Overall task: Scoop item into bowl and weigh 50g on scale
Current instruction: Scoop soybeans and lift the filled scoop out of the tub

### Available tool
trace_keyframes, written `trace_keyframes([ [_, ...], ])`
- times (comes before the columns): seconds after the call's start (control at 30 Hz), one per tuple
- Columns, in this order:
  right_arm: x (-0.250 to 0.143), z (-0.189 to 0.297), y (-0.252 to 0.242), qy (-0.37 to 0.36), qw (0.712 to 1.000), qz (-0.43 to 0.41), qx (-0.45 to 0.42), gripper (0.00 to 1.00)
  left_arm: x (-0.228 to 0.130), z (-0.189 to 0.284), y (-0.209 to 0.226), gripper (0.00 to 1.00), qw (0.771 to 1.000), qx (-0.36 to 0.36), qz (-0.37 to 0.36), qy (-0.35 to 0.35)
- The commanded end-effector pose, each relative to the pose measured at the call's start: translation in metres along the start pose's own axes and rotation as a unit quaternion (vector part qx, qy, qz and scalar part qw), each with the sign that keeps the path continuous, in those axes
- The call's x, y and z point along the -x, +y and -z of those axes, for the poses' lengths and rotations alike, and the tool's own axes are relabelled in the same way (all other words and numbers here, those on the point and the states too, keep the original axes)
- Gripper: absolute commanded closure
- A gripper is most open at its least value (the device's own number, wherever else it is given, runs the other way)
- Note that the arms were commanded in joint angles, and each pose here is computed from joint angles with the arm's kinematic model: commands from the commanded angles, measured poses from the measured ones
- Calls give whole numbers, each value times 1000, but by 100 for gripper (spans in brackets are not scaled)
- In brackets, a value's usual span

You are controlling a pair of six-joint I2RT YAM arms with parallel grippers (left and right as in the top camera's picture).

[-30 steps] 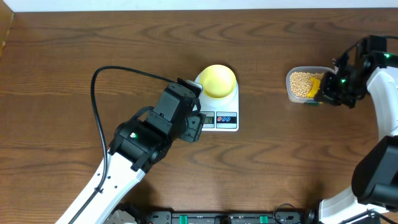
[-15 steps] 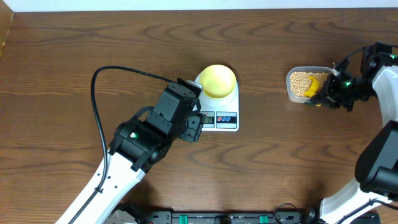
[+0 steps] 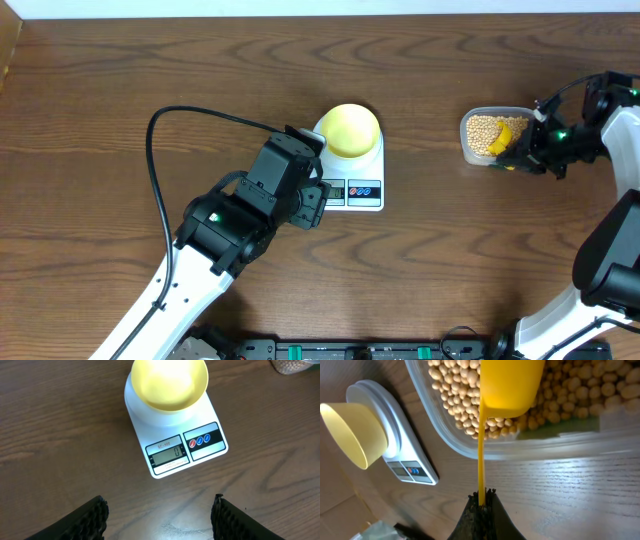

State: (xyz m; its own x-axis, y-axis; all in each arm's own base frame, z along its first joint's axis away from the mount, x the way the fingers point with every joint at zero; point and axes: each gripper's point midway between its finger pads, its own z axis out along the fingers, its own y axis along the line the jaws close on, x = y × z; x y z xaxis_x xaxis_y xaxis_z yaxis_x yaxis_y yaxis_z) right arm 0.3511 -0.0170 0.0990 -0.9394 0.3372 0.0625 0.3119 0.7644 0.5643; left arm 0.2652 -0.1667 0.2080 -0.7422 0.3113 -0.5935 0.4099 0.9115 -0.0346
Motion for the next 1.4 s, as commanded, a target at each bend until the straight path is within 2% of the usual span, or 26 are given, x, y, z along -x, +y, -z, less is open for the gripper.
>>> trace_keyframes([
  [0.0,2,4,8,-1,999,17,40,99,10,8,2,31,1000,3,6,-17],
  [0.5,9,27,5,-36,992,41,112,99,10,8,2,31,1000,3,6,-17],
  [1.13,8,46,-8,-57,987,45,142,99,10,8,2,31,1000,3,6,-17],
  [1.37,4,58,1,-69,977,63,191,99,10,8,2,31,1000,3,6,-17],
])
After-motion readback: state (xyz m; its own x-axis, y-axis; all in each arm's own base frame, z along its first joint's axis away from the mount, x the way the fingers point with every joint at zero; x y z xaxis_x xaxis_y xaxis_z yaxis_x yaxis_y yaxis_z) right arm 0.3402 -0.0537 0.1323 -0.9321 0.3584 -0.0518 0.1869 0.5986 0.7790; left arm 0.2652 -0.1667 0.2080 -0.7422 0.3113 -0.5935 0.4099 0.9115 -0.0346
